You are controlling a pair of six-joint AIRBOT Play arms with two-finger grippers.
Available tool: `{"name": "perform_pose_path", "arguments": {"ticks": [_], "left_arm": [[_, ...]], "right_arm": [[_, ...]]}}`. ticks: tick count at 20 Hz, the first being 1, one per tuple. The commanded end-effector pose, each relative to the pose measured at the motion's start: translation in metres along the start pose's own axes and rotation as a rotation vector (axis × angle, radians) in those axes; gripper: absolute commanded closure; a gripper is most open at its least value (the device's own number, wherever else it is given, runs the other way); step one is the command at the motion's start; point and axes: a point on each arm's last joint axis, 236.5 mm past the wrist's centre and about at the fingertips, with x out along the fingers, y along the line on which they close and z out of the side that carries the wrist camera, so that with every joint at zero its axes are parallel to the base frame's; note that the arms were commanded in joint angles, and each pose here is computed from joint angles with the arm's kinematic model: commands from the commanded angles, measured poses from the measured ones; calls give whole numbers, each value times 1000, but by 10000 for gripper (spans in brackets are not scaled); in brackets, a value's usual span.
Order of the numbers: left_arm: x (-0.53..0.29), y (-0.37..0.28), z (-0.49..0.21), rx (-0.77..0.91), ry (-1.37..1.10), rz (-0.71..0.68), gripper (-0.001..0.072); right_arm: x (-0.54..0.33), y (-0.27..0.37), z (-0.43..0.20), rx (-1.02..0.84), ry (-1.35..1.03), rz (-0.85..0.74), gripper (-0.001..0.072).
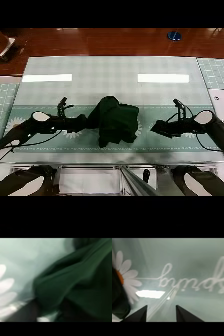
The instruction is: Fold the shirts.
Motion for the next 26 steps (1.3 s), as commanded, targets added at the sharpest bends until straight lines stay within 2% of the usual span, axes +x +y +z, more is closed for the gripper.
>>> {"name": "perform_pose_path", "arguments": {"ticks": [1, 5, 11, 12, 13, 14, 15, 18, 21, 23, 26], "left_arm": [[10, -18, 0, 29, 60, -44, 686], [6, -33, 10, 72, 48, -69, 686], [6, -33, 10, 73, 48, -69, 686], [6, -33, 10, 73, 48, -69, 686], [6, -33, 10, 73, 47, -69, 686], [5, -34, 11, 73, 44, -69, 686], [2, -36, 17, 72, 35, -78, 686], [-43, -71, 64, 127, -62, -174, 686], [-133, -160, 133, 250, -320, -337, 687], [-206, -231, 149, 422, -482, -409, 687], [-324, -322, 139, 671, -758, -470, 687]], "right_arm": [[20, 27, -24, -53, 96, 46, 303], [45, 61, -58, -104, 208, 111, 303], [74, 97, -48, -72, 136, 204, 304], [78, 98, -44, -73, 125, 208, 321], [79, 100, -41, -83, 119, 208, 452], [77, 105, -39, -129, 114, 220, 659], [69, 114, -34, -199, 106, 240, 689], [0, 127, 33, -354, -41, 152, 690], [-129, 144, 126, -459, -352, -32, 690], [-224, 176, 146, -556, -511, -86, 690], [-330, 211, 130, -662, -680, -146, 690]]}}
